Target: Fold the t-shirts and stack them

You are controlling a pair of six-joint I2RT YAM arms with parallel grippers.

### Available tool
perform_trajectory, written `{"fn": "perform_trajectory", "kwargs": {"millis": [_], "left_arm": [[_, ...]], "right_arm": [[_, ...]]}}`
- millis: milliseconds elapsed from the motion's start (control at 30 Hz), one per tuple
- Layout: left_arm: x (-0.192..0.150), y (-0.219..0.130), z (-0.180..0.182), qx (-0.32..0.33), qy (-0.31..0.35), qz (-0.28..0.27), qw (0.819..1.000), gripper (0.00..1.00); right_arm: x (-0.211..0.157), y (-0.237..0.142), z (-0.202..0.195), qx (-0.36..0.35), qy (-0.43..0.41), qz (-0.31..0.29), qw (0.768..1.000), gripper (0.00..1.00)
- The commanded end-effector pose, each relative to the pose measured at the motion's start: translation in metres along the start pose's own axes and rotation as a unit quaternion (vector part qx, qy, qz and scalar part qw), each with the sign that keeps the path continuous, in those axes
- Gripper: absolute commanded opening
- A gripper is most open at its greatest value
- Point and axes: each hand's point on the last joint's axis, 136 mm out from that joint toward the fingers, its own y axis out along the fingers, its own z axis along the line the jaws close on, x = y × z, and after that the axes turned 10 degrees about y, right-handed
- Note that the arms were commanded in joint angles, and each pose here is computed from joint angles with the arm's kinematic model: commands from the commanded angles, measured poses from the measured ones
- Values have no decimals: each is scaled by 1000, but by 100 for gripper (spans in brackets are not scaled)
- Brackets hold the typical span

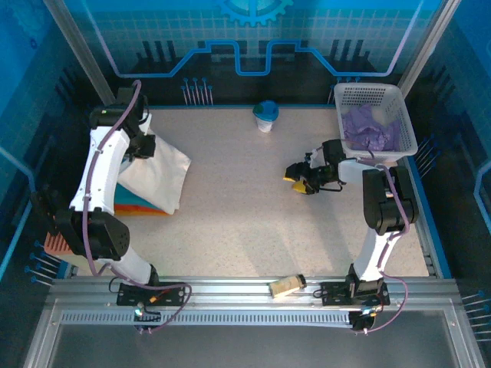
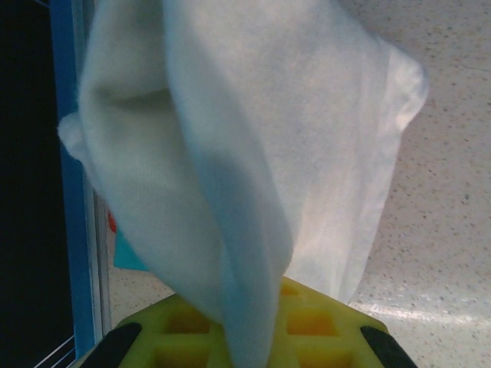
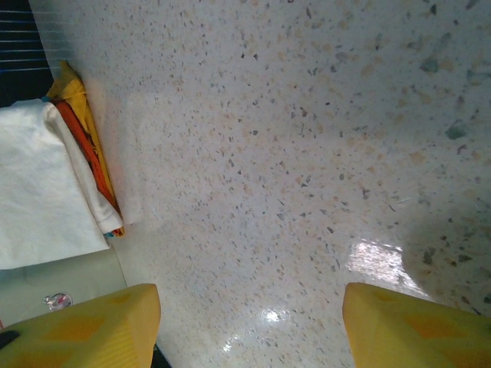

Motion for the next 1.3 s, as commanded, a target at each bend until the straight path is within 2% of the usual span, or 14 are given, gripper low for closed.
{"fn": "perform_trajectory", "kwargs": {"millis": [0,333,433,567,633,700,800,900,967,1267], "left_arm": [[5,9,22,35,-10,-8,999,0],[-6,43,57,111,-17,25,993,0],[-12,54,76,152,-23,47,987,0],[-24,75,108,169,-76,97,978,0],[-26,82,121,174,-101,114,973,14],[-28,89,129,171,-123,127,969,20],[-27,96,122,154,-129,131,971,36],[-25,96,115,134,-134,123,974,39],[-23,93,111,124,-139,114,976,47],[0,51,75,93,-112,31,989,52]], "right_arm": [[-5,6,5,2,-9,18,1000,65],[-7,6,5,-1,-11,25,1000,64],[-9,5,4,-1,-11,25,1000,64],[-14,5,2,-2,-11,32,999,64],[-16,4,3,-4,-14,34,999,64],[-19,2,2,-8,-18,36,999,64],[-21,0,0,-11,-20,35,999,64],[-23,1,-1,-9,-17,37,999,64],[-24,1,-2,-7,-16,37,999,64],[-23,-4,5,-9,-28,26,999,65]]}}
